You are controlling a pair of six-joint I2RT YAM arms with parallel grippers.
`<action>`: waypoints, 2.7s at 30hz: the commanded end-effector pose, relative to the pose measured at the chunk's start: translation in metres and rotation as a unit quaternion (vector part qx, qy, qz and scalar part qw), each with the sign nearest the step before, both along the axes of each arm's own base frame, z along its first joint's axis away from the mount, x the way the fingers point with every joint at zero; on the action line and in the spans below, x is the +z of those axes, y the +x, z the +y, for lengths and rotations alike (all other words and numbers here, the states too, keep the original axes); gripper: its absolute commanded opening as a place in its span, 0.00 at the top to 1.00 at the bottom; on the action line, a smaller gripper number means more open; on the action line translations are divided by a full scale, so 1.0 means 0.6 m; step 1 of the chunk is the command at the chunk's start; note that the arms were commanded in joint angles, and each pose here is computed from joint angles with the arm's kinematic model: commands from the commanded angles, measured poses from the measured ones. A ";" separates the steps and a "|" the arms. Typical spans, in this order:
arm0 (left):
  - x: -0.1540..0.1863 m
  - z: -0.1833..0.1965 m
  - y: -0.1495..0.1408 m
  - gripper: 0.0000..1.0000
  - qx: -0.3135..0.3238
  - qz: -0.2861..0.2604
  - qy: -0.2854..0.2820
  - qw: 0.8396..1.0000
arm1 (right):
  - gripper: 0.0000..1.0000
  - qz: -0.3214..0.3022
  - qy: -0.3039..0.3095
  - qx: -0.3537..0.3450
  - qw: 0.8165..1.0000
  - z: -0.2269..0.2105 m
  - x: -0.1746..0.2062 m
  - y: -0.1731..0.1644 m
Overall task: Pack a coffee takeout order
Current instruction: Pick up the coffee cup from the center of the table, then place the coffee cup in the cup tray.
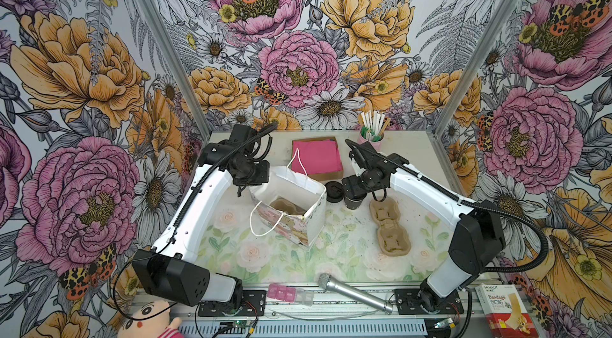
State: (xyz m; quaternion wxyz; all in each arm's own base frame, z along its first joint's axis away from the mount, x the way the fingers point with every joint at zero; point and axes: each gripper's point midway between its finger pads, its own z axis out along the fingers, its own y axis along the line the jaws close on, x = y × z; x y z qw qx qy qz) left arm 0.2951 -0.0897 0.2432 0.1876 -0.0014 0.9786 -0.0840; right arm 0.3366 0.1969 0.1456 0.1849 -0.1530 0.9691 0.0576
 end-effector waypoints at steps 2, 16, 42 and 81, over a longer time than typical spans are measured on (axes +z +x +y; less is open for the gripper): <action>-0.022 -0.008 -0.020 1.00 -0.007 0.036 -0.006 0.999 | 0.03 0.001 -0.003 -0.001 1.000 0.002 0.005 0.012; -0.028 -0.011 -0.020 1.00 -0.010 0.043 -0.005 0.999 | 0.02 0.024 -0.017 -0.002 1.000 0.002 -0.020 0.014; -0.036 -0.016 -0.018 1.00 -0.014 0.052 -0.004 0.999 | 0.03 0.055 -0.023 0.001 0.998 0.010 -0.054 0.017; -0.041 -0.023 -0.017 1.00 -0.018 0.058 -0.006 0.998 | 0.10 -0.030 0.078 0.022 0.996 0.003 0.238 -0.051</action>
